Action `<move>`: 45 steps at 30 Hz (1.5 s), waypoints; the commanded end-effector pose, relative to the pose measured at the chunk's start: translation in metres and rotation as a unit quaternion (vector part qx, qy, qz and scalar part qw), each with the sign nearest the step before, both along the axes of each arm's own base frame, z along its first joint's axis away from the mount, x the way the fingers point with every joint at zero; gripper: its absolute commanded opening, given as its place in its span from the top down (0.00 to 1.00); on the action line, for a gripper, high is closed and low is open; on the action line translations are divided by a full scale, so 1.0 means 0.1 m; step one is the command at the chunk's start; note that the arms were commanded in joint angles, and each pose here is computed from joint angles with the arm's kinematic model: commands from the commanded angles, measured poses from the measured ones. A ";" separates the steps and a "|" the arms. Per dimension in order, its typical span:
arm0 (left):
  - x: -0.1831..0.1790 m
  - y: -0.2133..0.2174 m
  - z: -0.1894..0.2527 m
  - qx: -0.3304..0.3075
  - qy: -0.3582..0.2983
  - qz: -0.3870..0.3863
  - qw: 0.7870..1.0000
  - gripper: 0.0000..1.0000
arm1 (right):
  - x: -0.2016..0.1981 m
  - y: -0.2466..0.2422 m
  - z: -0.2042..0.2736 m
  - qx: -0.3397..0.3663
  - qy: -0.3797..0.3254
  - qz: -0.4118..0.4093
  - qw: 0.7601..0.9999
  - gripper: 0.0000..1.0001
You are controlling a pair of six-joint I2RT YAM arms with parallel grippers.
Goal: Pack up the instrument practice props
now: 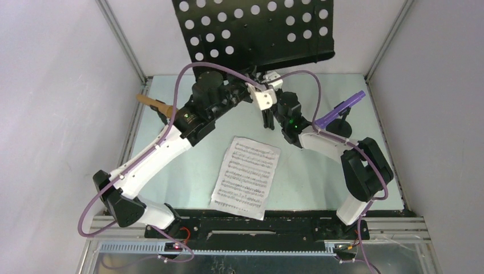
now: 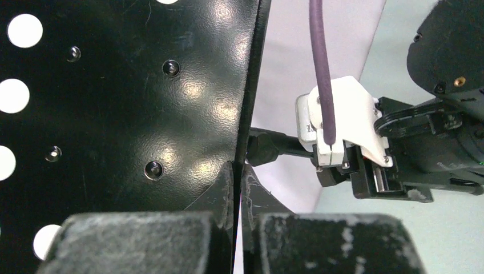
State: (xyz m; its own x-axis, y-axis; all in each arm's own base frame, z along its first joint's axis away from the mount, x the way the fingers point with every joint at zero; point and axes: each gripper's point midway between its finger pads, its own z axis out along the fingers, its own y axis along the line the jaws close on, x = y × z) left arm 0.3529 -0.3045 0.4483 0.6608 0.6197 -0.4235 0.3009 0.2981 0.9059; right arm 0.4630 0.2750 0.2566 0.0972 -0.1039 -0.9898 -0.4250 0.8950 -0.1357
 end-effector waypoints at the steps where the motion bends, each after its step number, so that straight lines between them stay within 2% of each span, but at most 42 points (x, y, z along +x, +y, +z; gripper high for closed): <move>1: 0.16 0.33 0.10 -0.138 0.086 0.065 0.985 1.00 | 0.04 -0.31 0.90 -0.025 -0.087 -0.050 0.995 1.00; 7: 0.31 0.57 -0.14 -0.235 0.140 0.069 0.959 1.00 | 0.01 -0.42 1.13 -0.045 -0.099 -0.076 0.991 1.00; 12: 0.44 0.64 -0.34 -0.283 0.161 0.052 0.944 1.00 | 0.07 -0.43 1.11 -0.061 -0.101 -0.085 0.989 1.00; 17: 0.64 0.67 -0.52 -0.306 0.189 0.041 0.932 1.00 | 0.18 -0.44 1.02 -0.061 -0.097 -0.099 0.988 1.00; 24: 1.03 0.83 -0.83 -0.362 0.244 0.040 0.899 1.00 | 0.50 -0.30 0.76 -0.091 -0.077 -0.099 0.988 1.00; 30: 1.23 1.02 -1.19 -0.375 0.261 0.079 0.886 1.00 | 0.70 -0.13 0.46 -0.112 -0.058 -0.090 0.988 1.00; 34: 1.35 1.17 -1.50 -0.400 0.294 0.104 0.862 1.00 | 0.81 -0.02 0.20 -0.132 -0.044 -0.084 0.987 1.00; 38: 1.41 1.25 -1.82 -0.401 0.318 0.133 0.849 1.00 | 0.87 0.09 -0.04 -0.160 -0.026 -0.072 0.984 1.00; 45: 1.58 1.39 -2.29 -0.414 0.389 0.170 0.806 1.00 | 0.92 0.22 -0.57 -0.201 0.016 -0.057 0.978 1.00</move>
State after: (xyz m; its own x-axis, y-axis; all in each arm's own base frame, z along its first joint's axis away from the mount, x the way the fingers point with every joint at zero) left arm 0.5065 -0.1615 0.2259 -0.0716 0.1257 -0.9895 0.4650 0.8819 0.0784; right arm 0.5187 0.2793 0.1092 -0.1044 -0.7067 -0.6997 -0.5234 0.6373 -0.5656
